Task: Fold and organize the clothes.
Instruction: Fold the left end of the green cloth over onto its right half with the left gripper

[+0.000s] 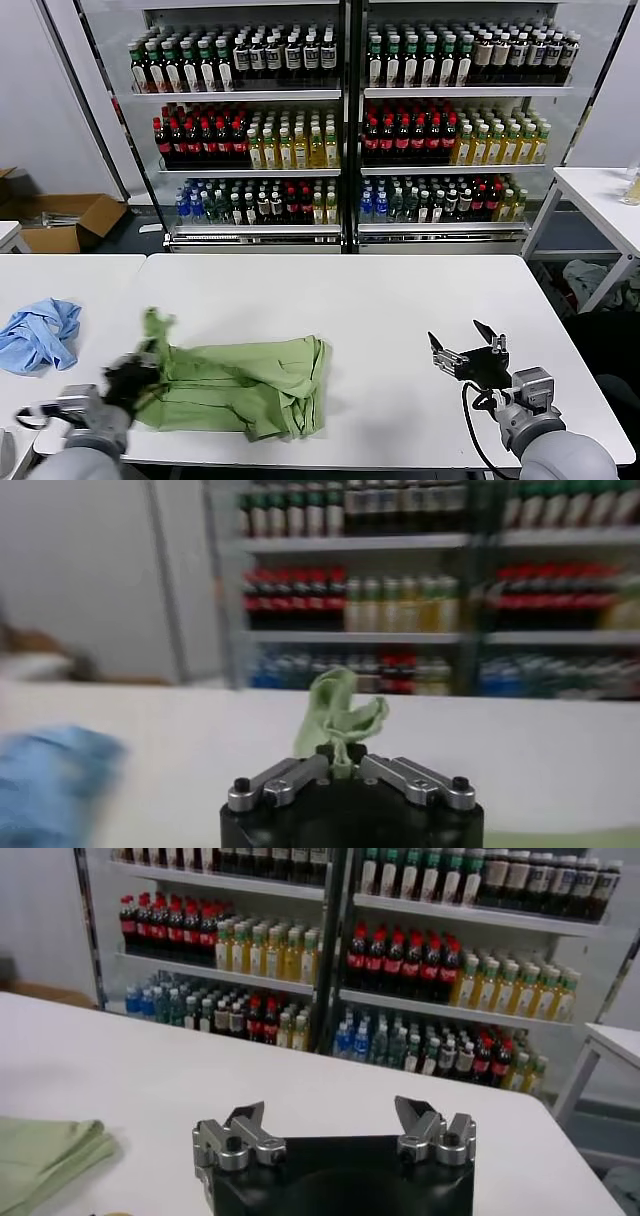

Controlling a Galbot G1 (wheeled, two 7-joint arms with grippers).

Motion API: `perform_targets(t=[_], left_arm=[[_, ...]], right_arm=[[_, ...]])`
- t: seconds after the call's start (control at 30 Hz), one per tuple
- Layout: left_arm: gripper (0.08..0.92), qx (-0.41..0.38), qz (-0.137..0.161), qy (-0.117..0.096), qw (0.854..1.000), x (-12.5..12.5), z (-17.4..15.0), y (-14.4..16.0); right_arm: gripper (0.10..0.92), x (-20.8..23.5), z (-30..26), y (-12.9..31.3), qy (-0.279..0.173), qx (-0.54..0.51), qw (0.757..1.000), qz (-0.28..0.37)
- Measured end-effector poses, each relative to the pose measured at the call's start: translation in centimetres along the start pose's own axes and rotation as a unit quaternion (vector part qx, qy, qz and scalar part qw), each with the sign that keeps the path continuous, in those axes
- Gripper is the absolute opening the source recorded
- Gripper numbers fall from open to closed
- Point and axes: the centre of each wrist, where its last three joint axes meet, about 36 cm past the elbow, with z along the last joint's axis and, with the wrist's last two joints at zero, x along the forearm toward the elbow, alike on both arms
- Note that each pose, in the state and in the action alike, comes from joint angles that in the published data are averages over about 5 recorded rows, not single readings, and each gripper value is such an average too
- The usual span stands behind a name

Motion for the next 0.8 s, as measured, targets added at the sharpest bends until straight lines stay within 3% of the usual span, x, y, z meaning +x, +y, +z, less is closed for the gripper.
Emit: perform_targets(t=[0.2,0.5,0.8], left_arm=[[0.1,0.064,0.072,0.018,0.995,-1.0,1.3,-4.2],[0.11,0.112,0.114,0.042,0.986,-3.5,3.1,-8.3],[0.339,0.153,0.155,0.036,0.975,-4.1,3.4,-11.2]], right_arm=[[0.823,0.0,0.3,-0.2,0.004,-0.001,1.0,0.005],[0.823,-0.4,0.3,-0.5,0.004,0.0,1.0,0.009],[0.823,-0.9,0.3,-0.3,0.002,0.002,1.0,0.007]])
